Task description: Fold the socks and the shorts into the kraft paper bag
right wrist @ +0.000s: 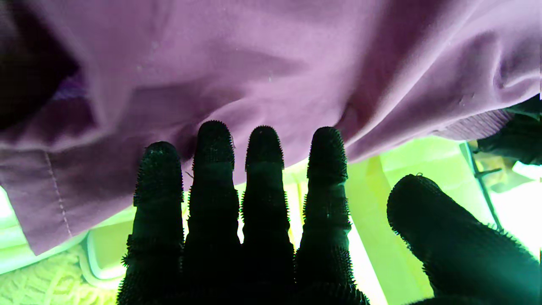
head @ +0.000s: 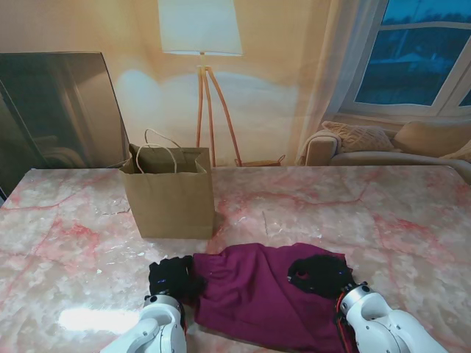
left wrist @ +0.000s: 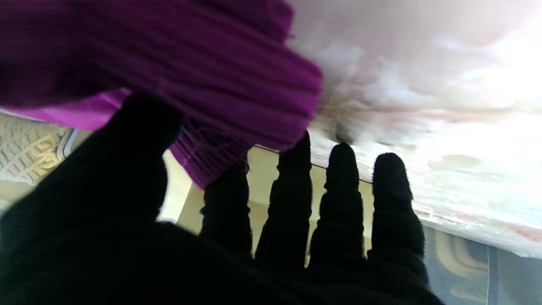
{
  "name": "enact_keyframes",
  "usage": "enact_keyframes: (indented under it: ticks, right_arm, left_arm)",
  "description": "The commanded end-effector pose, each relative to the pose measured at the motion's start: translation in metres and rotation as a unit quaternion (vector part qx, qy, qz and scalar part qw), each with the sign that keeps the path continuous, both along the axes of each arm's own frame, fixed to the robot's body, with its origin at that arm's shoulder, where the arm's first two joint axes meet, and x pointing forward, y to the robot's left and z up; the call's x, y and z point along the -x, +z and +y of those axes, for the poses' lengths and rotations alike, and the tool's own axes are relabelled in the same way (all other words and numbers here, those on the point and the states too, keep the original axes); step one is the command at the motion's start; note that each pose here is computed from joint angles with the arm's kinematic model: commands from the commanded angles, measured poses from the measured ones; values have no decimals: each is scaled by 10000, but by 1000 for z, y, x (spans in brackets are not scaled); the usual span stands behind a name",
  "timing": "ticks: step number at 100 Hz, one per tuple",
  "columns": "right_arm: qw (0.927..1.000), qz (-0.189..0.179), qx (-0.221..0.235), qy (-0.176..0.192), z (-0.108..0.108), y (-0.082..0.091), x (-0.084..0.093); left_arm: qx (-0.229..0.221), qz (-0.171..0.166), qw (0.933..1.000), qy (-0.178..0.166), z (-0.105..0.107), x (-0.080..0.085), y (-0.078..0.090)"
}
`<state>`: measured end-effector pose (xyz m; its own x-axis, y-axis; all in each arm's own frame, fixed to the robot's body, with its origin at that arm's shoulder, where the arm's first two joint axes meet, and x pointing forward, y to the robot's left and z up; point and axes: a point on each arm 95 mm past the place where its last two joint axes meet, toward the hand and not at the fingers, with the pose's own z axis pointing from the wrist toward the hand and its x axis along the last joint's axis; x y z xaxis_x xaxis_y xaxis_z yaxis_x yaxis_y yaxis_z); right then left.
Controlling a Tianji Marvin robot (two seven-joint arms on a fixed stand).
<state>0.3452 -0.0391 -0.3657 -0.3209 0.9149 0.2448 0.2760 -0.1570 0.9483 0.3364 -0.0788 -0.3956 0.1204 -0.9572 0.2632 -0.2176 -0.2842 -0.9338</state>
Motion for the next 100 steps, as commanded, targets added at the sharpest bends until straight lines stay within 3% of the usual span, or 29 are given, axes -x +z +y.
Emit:
enact_keyframes:
  ticks: [1, 30, 52, 71, 100]
  right_arm:
    - [9999, 88, 48, 26, -1, -7, 4]
    - [9999, 93, 56, 53, 3, -8, 5]
    - [10000, -2, 21, -31, -2, -3, 6]
    - [9997, -197, -45, -113, -10, 3, 7]
    - [9998, -72, 102, -185, -19, 3, 7]
  left_arm:
    - [125, 454, 9989, 46, -1, 12, -27]
    - [978, 222, 9949, 64, -7, 6, -28]
    - [1428, 120, 9893, 274, -4, 4, -23]
    - [1649, -57, 9856, 381, 1, 3, -15]
    - [1661, -306, 9846, 459, 19, 2, 4]
